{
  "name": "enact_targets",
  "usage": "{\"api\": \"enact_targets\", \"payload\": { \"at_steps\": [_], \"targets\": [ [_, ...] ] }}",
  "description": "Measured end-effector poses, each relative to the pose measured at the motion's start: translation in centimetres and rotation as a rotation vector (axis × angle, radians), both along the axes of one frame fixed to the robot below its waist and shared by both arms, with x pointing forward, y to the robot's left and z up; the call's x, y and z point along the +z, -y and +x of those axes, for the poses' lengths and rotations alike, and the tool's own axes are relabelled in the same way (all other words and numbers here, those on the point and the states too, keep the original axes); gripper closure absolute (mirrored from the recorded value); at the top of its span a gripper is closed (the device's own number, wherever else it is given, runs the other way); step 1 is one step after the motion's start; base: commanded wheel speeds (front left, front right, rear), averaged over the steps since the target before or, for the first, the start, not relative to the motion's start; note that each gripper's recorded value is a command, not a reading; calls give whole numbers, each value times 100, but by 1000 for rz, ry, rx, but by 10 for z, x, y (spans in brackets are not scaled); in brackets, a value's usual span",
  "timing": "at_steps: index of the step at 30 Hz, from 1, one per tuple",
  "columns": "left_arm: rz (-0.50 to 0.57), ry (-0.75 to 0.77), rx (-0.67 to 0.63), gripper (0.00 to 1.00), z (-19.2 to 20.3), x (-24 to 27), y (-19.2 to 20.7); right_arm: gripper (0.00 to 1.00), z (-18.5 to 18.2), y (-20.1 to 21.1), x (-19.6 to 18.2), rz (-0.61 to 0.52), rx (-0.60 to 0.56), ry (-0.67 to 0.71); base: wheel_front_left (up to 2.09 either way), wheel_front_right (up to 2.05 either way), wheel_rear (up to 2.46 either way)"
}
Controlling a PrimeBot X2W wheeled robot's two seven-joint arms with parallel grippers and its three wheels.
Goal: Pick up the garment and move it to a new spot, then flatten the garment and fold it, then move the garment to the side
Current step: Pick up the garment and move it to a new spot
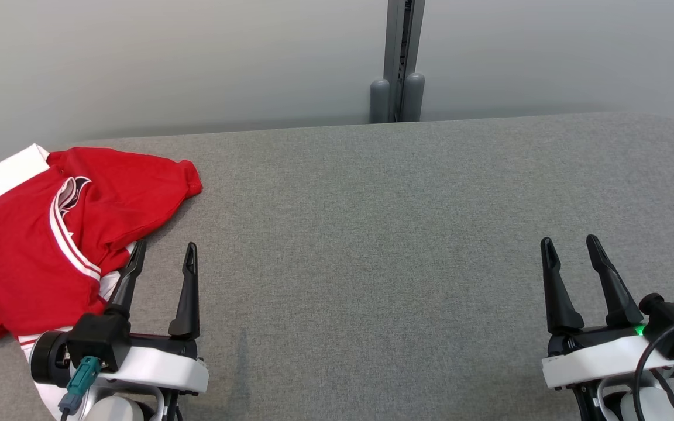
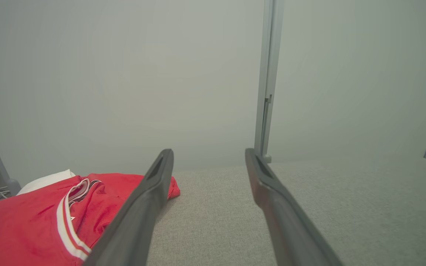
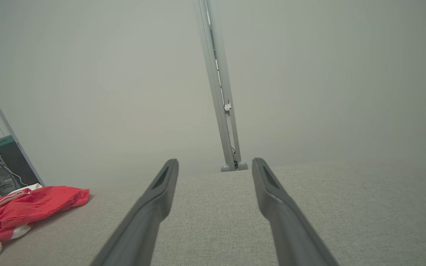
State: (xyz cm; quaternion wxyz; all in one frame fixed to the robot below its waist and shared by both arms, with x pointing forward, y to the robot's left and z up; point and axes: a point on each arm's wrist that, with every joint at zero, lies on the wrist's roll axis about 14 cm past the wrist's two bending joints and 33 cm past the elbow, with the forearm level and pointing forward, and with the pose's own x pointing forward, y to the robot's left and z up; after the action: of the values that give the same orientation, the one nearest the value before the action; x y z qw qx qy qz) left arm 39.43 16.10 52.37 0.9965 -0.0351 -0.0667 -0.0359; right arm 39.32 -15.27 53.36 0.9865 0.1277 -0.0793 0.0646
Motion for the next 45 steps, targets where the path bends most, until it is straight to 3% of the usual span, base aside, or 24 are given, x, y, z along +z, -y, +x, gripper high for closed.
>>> {"api": "enact_targets", "payload": {
  "at_steps": [31,45],
  "targets": [
    [-20,-12,35,0,-5,-3,-12,0,1,-15,-1,8,45,-5,0,0,0],
    [-40,-21,164,0,-28,-5,-52,0,11,-60,-4,1,173,-13,0,0,0]
  ]
}}
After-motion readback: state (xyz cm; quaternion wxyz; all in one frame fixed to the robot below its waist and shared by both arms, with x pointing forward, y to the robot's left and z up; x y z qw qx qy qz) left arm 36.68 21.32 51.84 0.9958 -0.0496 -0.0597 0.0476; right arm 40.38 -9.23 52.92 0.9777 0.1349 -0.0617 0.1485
